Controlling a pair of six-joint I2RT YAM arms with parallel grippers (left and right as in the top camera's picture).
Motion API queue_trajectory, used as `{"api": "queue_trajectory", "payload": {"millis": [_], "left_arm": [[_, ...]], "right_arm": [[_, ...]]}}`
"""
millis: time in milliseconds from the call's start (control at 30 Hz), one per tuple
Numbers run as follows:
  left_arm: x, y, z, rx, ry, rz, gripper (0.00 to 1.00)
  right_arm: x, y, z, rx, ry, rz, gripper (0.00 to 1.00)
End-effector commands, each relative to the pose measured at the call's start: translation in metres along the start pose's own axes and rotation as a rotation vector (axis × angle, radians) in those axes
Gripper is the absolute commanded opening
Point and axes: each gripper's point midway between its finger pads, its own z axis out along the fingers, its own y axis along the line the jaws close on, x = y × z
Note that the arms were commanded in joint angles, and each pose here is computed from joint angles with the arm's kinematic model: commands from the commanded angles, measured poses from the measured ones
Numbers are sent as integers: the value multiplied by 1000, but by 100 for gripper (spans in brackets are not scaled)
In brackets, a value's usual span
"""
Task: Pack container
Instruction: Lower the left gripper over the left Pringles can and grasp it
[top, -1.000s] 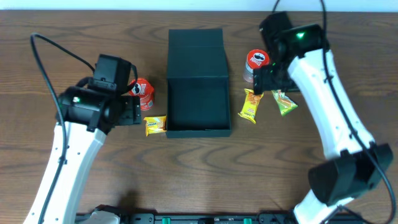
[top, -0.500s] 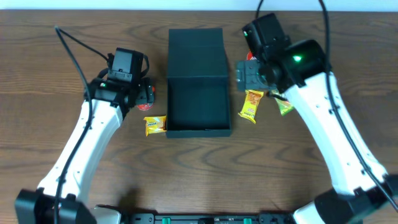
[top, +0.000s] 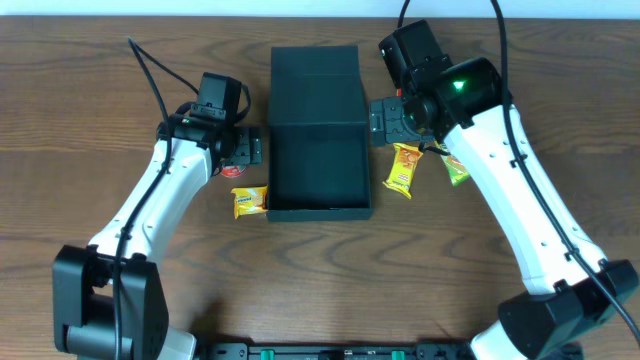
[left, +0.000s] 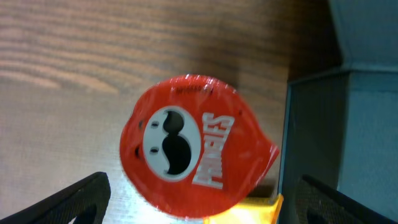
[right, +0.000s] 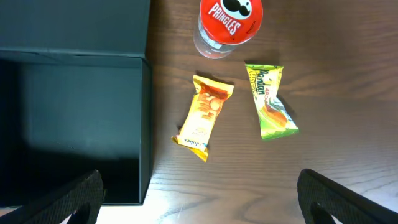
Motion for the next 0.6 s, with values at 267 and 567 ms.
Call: {"api": "queue_trajectory", "payload": {"millis": [267, 567], "left_arm": [[0, 25, 21, -19, 43, -42, 96], [-7, 17, 22, 27, 16, -46, 96]], "right_arm": [[4, 3, -1, -2, 10, -26, 99], [3, 3, -1, -5, 4, -24, 99]]}}
